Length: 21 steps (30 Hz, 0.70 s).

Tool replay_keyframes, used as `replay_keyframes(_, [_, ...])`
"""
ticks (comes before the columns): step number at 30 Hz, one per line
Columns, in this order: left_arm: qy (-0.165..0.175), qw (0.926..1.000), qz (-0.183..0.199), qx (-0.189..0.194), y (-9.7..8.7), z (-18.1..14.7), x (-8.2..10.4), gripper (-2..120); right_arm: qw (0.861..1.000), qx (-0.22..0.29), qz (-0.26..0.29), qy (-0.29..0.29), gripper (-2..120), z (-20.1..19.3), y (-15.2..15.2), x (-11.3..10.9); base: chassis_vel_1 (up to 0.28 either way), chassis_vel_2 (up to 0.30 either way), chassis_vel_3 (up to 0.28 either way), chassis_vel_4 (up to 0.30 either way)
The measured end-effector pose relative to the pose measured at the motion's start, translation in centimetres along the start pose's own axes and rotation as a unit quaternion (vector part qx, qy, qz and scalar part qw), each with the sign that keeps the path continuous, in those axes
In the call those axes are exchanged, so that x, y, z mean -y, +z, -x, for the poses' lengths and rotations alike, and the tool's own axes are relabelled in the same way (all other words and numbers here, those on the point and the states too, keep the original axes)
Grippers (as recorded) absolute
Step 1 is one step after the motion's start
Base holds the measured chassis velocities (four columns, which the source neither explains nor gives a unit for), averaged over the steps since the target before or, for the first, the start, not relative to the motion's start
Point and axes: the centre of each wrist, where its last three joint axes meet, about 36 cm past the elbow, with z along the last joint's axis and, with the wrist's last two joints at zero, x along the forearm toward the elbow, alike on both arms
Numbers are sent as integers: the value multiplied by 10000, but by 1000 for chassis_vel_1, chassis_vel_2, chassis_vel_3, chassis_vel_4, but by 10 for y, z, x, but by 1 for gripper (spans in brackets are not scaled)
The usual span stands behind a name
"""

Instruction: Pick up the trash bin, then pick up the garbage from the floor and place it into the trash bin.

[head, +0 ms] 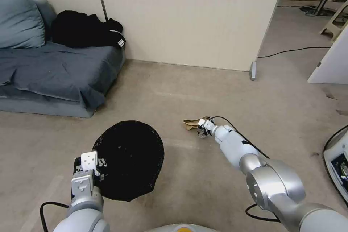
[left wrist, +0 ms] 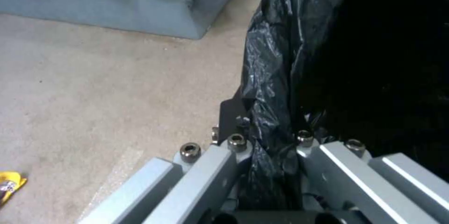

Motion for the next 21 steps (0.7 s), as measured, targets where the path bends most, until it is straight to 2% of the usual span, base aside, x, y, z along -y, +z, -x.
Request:
replay_keyframes(10, [40,10000,18,-10,1,1,3,0,9999,-12,-47,90,98,-1,1,9,0,0,0,0])
replay_keyframes(12, [40,10000,22,-9,1,1,3,0,10000,-15,-39,83,94,-1,1,9,0,0,0,0])
replay_keyframes(15, [44,10000,32,-8,1,1,3,0,10000,-3,-19,69,80,-1,0,9,0,0,0,0])
replay_keyframes(16, [44,10000,32,-8,1,1,3,0,10000,-3,-19,69,80,-1,0,9,0,0,0,0])
replay_keyframes(19, [53,10000,39,-11,2,0,4,0,10000,8,2,60,65,-1,-1,10,0,0,0,0])
replay_keyframes(20, [53,10000,39,-11,2,0,4,0,10000,8,2,60,65,-1,-1,10,0,0,0,0])
replay_keyframes(21, [55,10000,43,-15,2,0,4,0,10000,13,22,50,60,-1,-2,10,0,0,0,0])
